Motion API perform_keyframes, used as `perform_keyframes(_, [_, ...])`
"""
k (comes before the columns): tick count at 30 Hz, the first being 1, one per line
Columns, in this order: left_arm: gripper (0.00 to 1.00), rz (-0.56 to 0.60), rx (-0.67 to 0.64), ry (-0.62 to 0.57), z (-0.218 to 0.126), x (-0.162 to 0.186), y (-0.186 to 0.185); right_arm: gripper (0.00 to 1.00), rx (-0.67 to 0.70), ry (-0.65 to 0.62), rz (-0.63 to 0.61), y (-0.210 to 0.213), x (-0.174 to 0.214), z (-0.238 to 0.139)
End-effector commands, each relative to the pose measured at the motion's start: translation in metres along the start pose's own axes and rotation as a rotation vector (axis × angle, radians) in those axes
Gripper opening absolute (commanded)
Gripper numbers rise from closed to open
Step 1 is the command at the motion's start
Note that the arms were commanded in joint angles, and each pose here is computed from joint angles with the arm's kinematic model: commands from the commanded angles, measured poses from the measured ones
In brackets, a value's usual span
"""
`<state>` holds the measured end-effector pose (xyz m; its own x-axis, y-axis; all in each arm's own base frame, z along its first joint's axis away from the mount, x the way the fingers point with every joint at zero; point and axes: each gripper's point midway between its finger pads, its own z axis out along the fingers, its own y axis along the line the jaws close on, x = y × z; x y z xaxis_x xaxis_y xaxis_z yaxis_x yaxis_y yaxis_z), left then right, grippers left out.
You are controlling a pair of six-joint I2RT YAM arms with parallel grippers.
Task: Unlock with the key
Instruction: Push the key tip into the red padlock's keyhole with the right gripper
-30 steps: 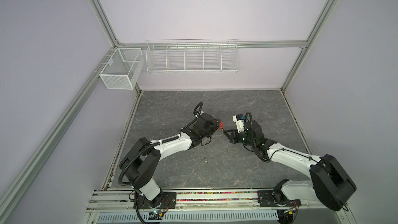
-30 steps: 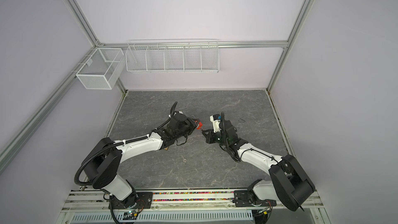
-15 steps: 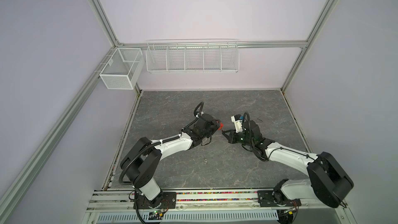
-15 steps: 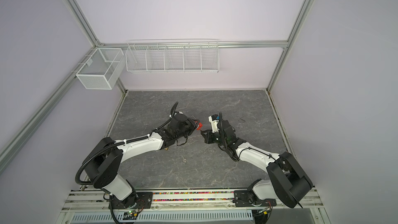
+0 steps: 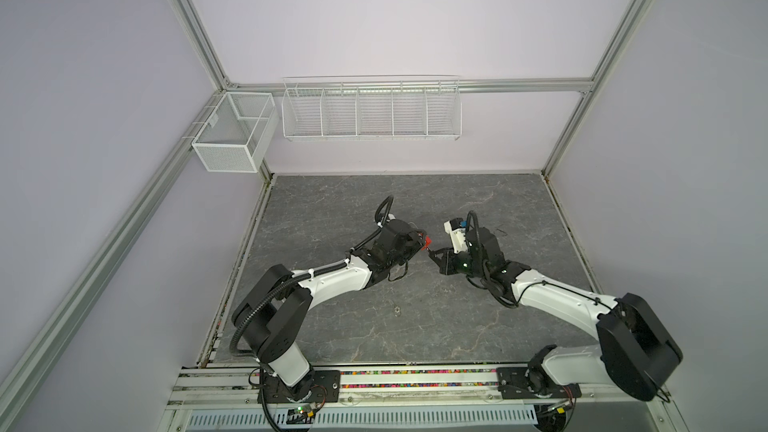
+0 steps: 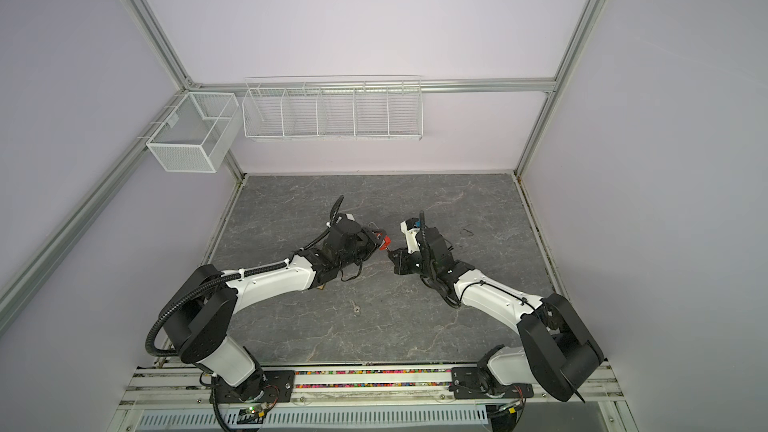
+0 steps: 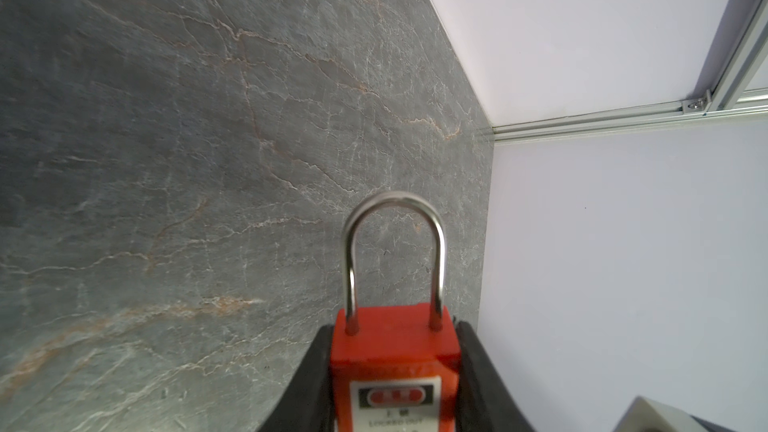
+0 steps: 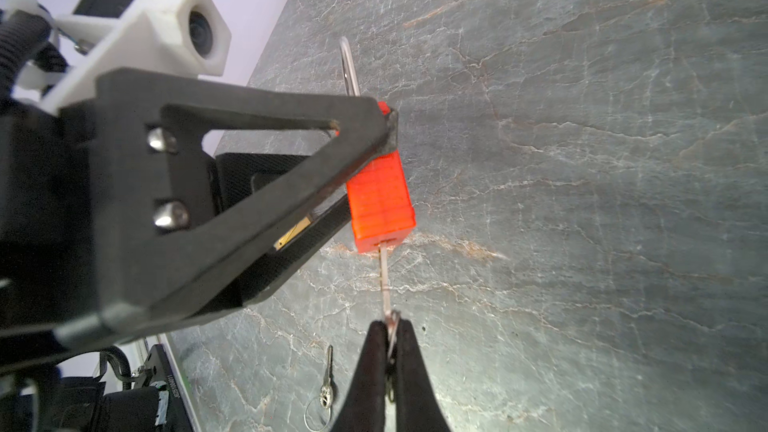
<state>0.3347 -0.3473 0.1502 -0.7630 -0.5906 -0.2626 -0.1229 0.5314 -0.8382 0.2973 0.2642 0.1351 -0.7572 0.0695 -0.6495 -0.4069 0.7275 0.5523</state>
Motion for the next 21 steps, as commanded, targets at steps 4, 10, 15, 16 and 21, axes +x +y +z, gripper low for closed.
perform_keyframes(4, [0.00, -0.034, 0.078, 0.075, -0.003, 0.015, -0.026, 0.06, 0.064, -0.097, -0.111, 0.002, -0.020, -0.003])
perform_keyframes(10, [0.00, -0.030, 0.077, 0.079, -0.004, 0.017, -0.024, 0.06, 0.048, -0.138, -0.117, 0.008, -0.030, -0.007])
perform_keyframes(15, [0.00, 0.039, 0.036, 0.081, -0.002, 0.025, -0.017, 0.06, 0.033, -0.134, -0.115, 0.014, -0.037, -0.006])
perform_keyframes(16, [0.00, 0.064, 0.023, 0.078, -0.002, 0.027, -0.015, 0.06, 0.023, -0.133, -0.103, 0.015, -0.039, -0.007])
perform_keyframes(21, [0.00, 0.127, 0.017, 0.049, -0.005, 0.031, -0.010, 0.06, -0.002, -0.145, -0.032, 0.013, -0.045, -0.012])
